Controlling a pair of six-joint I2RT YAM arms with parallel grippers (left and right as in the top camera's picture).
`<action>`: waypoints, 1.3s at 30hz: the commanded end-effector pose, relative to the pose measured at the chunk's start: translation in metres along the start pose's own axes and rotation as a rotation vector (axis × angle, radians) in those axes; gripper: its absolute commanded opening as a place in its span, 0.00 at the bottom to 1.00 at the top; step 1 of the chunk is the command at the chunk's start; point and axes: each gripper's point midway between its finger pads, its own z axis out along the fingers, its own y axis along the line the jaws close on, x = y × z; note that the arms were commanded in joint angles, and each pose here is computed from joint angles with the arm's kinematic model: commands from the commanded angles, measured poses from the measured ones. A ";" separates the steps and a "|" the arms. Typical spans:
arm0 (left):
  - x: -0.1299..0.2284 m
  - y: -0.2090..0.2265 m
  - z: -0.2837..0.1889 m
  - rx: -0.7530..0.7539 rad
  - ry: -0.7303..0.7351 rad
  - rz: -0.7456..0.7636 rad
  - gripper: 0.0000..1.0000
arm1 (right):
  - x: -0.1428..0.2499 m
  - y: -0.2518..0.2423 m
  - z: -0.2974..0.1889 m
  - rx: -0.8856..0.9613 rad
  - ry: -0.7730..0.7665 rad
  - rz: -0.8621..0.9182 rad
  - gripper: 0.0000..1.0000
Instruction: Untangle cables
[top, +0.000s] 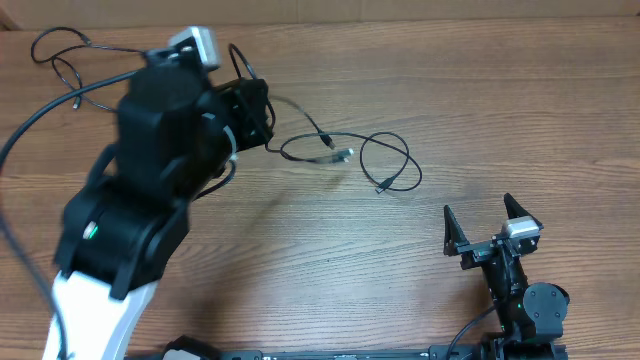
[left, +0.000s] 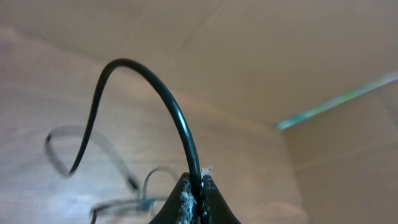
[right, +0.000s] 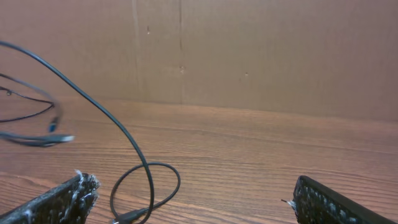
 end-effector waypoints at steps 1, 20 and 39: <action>-0.030 -0.007 -0.042 0.016 -0.159 0.025 0.04 | 0.002 0.000 0.000 0.004 -0.002 -0.002 1.00; -0.005 0.062 -0.036 -0.319 -0.081 0.048 0.04 | 0.002 0.000 0.000 0.004 -0.002 -0.002 1.00; 0.016 0.052 -0.029 -0.250 0.035 0.053 0.04 | 0.002 0.000 0.000 0.004 -0.004 -0.002 1.00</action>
